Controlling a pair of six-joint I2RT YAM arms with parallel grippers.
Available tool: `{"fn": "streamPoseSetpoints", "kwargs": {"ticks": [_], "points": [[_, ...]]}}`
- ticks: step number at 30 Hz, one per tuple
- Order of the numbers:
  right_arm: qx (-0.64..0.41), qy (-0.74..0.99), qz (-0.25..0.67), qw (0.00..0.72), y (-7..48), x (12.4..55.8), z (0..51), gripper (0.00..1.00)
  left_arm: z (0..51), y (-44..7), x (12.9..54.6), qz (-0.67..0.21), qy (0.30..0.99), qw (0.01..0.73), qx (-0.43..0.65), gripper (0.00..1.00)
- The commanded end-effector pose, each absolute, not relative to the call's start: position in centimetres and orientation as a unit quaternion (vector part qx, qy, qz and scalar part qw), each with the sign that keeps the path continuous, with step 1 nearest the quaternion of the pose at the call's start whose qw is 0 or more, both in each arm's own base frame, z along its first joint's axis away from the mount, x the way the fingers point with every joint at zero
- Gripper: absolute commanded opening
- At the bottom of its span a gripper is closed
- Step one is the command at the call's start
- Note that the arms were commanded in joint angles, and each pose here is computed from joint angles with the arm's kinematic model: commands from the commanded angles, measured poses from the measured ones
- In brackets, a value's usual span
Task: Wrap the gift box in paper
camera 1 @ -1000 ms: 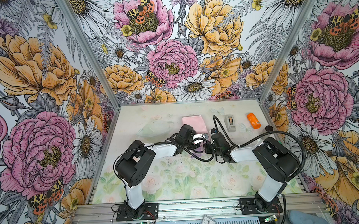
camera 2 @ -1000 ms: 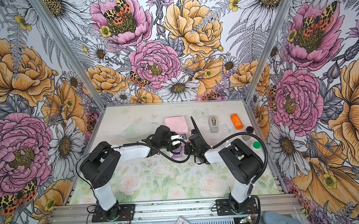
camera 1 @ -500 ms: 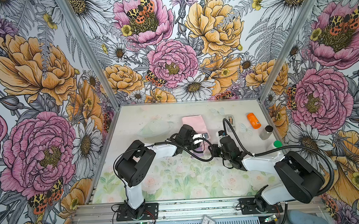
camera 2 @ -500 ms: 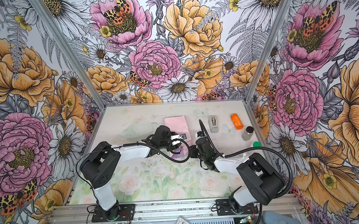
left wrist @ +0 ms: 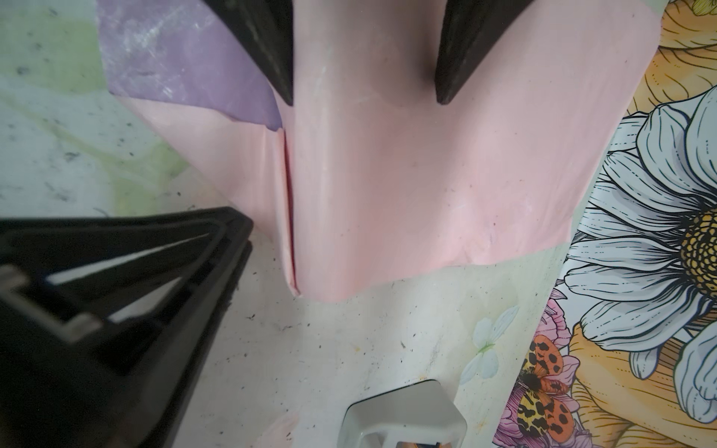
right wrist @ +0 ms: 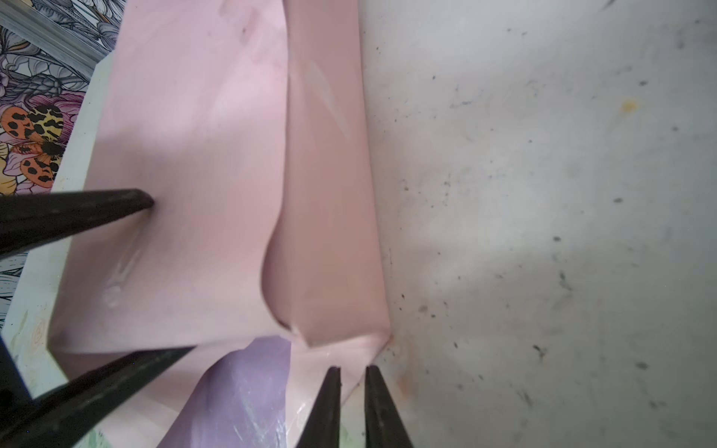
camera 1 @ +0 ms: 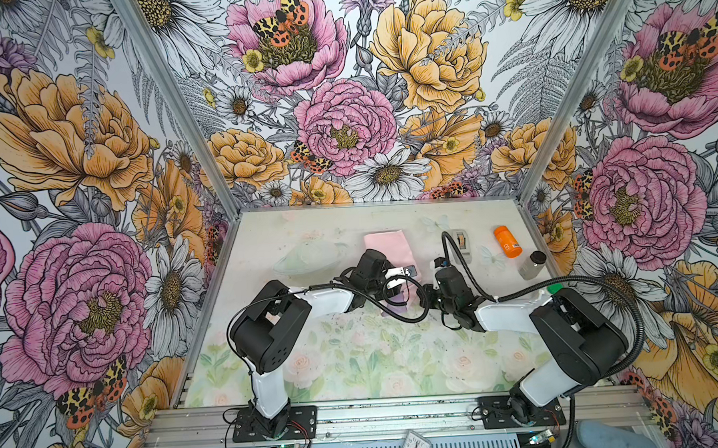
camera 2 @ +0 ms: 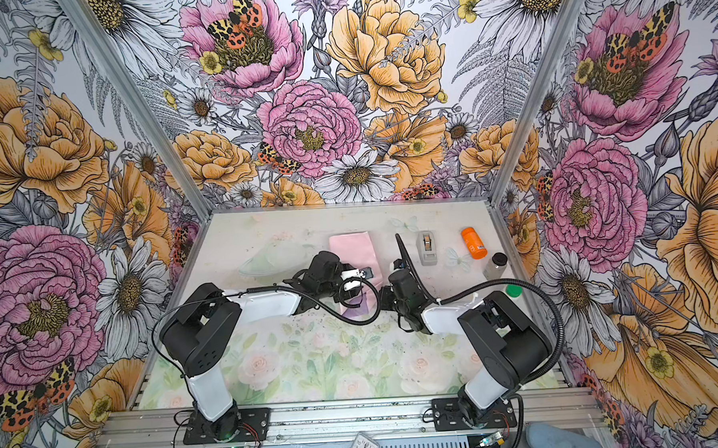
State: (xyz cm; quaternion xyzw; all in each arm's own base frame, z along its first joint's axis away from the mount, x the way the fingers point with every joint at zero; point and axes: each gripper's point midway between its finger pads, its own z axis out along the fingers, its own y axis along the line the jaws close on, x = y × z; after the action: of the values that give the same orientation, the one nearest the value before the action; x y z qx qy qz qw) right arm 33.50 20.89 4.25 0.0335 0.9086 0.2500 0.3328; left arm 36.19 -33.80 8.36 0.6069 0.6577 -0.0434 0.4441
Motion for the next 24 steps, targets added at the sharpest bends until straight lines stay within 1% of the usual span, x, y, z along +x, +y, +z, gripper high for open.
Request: {"fn": "streamPoseSetpoints", "kwargs": {"ticks": [1,13,17,24], "points": [[0.023,0.898,0.269,0.348,22.4,34.7,5.3,0.14,5.8,-33.8,34.6,-0.072,0.668,0.411,0.616,0.56],[0.019,0.906,0.265,0.330,23.1,34.9,3.2,0.12,5.6,-33.9,34.4,-0.077,0.668,0.411,0.616,0.56],[0.015,0.911,0.262,0.317,23.1,33.9,2.2,0.11,5.7,-33.9,34.5,-0.078,0.669,0.413,0.613,0.56],[0.011,0.912,0.276,0.302,22.8,31.1,2.1,0.11,6.5,-34.1,34.6,-0.087,0.671,0.421,0.604,0.56]]}}
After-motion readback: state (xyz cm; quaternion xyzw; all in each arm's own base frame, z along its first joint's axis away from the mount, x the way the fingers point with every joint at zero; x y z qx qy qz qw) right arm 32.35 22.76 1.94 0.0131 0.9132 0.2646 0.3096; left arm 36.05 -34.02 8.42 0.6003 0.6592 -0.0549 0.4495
